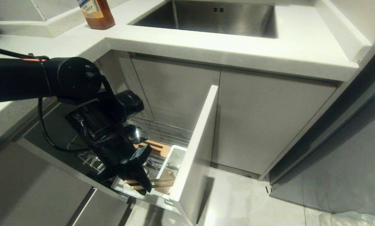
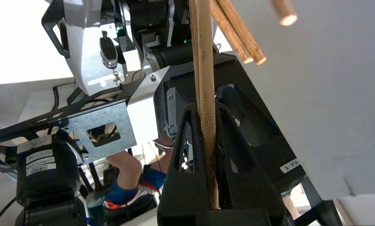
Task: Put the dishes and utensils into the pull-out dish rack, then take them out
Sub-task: Take the chopsticks out of the cupboard
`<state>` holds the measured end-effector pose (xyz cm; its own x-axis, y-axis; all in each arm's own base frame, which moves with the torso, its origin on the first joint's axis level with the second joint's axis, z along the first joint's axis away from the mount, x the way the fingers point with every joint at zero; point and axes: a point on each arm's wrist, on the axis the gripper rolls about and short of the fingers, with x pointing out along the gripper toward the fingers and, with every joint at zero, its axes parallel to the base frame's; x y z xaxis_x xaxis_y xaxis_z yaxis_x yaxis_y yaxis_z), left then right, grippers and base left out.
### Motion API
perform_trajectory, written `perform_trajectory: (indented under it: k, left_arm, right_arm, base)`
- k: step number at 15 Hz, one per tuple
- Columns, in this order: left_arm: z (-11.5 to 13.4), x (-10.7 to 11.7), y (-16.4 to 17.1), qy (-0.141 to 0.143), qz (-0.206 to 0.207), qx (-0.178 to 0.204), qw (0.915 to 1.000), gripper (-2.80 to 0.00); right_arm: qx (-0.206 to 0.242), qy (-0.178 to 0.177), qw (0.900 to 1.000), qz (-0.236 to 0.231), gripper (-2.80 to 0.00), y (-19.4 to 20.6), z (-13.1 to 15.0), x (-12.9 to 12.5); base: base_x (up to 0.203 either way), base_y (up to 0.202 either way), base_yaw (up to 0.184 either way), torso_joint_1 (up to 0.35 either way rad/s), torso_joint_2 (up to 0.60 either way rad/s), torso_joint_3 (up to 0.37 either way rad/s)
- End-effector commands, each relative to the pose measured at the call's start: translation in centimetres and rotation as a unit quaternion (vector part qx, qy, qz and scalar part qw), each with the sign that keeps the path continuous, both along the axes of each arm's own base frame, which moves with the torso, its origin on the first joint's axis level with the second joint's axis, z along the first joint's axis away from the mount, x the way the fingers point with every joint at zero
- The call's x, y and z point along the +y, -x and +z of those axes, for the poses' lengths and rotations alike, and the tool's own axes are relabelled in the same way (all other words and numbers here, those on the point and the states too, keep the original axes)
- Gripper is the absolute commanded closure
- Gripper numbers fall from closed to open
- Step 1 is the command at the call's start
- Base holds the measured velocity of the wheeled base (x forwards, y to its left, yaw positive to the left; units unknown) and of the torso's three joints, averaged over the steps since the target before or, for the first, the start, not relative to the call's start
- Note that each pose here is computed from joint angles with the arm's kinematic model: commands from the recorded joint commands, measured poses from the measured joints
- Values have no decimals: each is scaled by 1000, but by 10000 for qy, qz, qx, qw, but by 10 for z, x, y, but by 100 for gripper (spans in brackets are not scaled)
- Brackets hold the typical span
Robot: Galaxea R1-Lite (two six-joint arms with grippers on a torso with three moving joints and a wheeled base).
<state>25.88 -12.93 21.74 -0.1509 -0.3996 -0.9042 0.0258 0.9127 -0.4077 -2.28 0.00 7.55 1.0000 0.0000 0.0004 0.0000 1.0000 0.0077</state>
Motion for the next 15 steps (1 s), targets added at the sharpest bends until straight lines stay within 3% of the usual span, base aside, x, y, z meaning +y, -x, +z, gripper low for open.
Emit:
perform_trajectory:
  k: [1,6,15]
  left_arm:
    - [6,2,5,-26,9,-76,10000,0]
    - [20,8,17,-368,48,-518,9980,0]
    - [37,12,34,-257,-14,-733,9970,0]
  right_arm:
    - [2,0,10000,0,0,0,0,0]
    - [2,0,10000,0,0,0,0,0]
    - [2,0,10000,0,0,0,0,0]
  base:
    - [0,0,0,0,0,0]
    - [0,0,0,0,0,0]
    - [0,0,0,0,0,0]
